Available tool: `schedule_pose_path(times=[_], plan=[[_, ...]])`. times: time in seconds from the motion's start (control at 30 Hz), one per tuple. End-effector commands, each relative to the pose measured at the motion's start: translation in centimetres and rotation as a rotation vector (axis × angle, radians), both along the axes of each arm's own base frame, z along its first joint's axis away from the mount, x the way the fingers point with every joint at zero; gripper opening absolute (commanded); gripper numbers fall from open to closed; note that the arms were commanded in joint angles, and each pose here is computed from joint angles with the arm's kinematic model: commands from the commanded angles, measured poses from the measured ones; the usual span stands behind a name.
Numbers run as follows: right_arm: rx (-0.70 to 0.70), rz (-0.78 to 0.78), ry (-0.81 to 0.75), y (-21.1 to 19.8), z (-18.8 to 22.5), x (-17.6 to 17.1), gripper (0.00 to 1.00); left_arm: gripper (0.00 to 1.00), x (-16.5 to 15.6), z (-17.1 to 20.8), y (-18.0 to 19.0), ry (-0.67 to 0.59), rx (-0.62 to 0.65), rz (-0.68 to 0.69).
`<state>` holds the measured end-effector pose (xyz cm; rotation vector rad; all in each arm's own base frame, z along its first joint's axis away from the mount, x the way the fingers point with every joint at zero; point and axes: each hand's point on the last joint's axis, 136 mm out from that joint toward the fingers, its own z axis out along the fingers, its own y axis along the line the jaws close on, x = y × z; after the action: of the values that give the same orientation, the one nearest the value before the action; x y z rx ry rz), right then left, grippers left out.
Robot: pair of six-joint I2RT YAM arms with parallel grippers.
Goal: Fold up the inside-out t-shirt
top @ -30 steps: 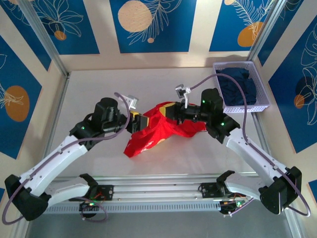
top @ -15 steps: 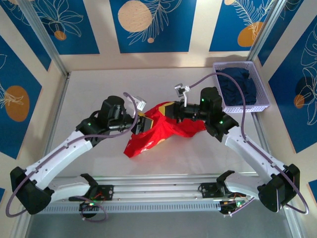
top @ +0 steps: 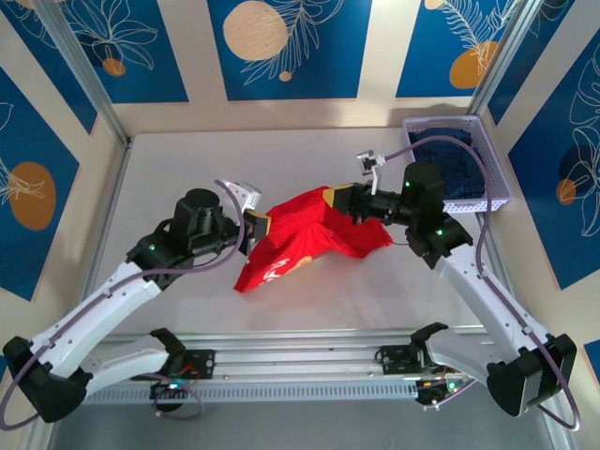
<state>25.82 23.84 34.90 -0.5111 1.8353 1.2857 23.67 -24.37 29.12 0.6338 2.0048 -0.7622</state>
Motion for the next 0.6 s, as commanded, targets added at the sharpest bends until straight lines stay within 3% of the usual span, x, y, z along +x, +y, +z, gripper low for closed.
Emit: schedule_pose_path(times=[0.0, 0.2, 0.3, 0.5, 0.57], plan=[[0.008, 0.003, -0.026, -0.4, 1.5, -0.3, 0.0, 0.0, -0.2, 0.1, 0.9, -0.034, -0.011, 0.022], [0.003, 0.008, -0.005, -0.5, 0.8, -0.3, 0.0, 0.01, -1.0, 0.7, 1.5, -0.109, -0.084, 0.022], [-0.005, 0.034, 0.02, -0.2, -0.2, -0.2, 0.0, 0.09, -2.5, 0.2, 0.1, -0.112, -0.136, -0.092], [-0.072, 0.059, 0.034, -0.1, -2.1, -0.3, 0.0, 0.28, -5.9, -3.1, -2.9, 0.032, -0.147, -0.341], [-0.09, 0.082, 0.034, 0.0, -2.6, -0.6, 0.0, 0.33, -6.2, -3.7, -3.1, 0.048, -0.133, -0.354]])
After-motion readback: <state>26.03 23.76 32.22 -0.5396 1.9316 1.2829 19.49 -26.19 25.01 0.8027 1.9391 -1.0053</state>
